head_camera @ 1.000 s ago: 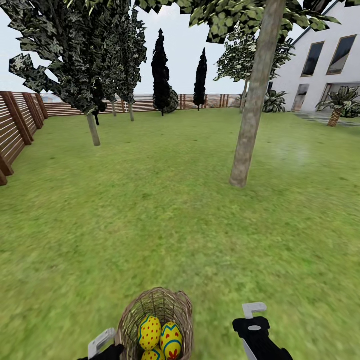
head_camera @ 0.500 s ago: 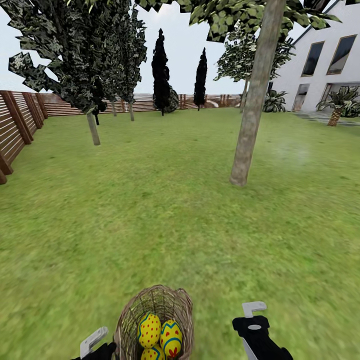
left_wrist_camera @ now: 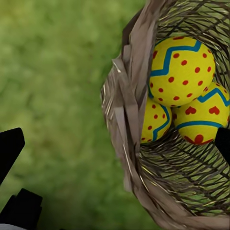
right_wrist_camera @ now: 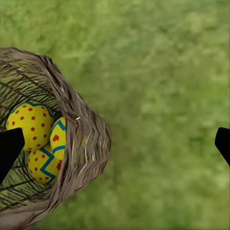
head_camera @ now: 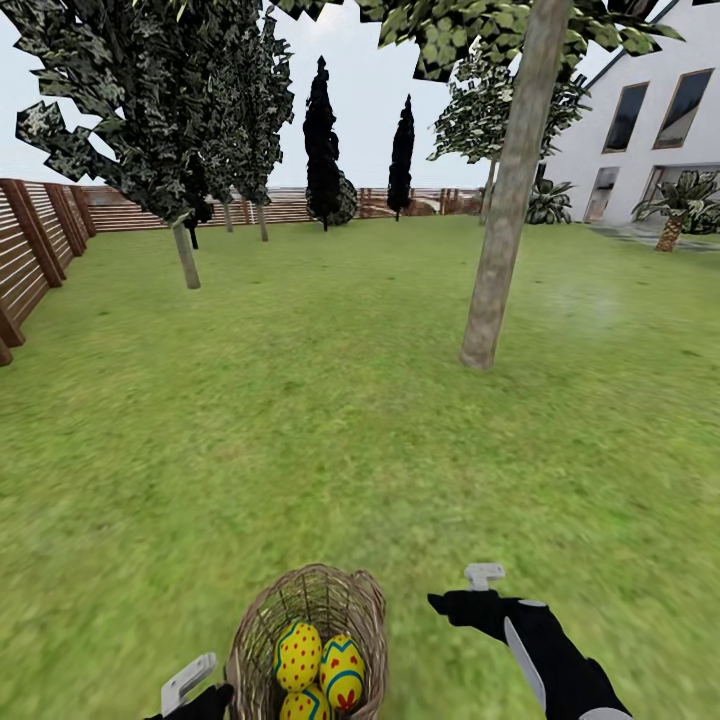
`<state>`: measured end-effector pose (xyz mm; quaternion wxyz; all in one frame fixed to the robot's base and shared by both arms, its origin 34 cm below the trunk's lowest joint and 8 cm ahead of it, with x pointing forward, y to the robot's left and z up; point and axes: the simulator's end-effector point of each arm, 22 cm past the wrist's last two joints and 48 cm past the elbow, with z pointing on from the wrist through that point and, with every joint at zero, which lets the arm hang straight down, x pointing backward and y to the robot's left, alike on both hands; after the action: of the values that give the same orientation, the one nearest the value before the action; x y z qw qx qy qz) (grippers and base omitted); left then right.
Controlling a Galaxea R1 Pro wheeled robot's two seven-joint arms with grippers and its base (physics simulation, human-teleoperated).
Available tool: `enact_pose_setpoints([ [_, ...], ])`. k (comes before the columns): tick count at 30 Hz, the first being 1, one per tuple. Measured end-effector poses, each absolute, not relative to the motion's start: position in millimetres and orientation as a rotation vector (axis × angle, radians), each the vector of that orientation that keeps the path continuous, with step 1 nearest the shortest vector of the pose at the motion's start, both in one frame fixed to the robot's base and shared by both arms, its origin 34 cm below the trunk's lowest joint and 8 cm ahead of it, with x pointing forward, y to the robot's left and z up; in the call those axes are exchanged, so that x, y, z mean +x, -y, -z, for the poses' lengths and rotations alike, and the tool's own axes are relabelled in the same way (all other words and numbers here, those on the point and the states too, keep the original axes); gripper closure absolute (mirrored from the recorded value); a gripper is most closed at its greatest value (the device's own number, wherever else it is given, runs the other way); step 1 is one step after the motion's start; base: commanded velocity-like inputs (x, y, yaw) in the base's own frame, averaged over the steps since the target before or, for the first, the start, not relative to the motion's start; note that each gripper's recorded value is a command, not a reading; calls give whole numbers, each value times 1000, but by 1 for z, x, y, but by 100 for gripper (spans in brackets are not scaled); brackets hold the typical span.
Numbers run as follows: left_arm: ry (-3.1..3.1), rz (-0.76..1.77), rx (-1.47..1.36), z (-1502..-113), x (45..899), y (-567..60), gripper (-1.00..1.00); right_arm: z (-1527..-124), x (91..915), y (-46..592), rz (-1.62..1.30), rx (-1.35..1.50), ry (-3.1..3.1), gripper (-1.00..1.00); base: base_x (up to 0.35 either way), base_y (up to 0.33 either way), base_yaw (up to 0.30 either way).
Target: Take the three Easter eggs out of the wicker basket on the lawn in the garden, then place them on the lawn next to a single tree (choose any tree) so that all three eggs are next to the same tree and none are left in the basket.
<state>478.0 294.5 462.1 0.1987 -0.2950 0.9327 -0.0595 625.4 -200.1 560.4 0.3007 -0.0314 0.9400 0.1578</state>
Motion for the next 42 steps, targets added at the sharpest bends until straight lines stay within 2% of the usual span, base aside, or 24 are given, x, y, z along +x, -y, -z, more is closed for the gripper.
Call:
enact_pose_setpoints([
  [5, -2610, 176, -823, -453, 478, -289, -100, -554, 627, 207, -406, -80, -2488, -100, 0, 0, 0],
  [16, -2563, 165, -813, -436, 484, -291, -100, -549, 641, 292, -316, 144, -2427, -100, 0, 0, 0],
  [42, -2537, 171, -816, -388, 483, -289, -100, -498, 634, 293, -321, 156, -2422, -100, 0, 0, 0],
])
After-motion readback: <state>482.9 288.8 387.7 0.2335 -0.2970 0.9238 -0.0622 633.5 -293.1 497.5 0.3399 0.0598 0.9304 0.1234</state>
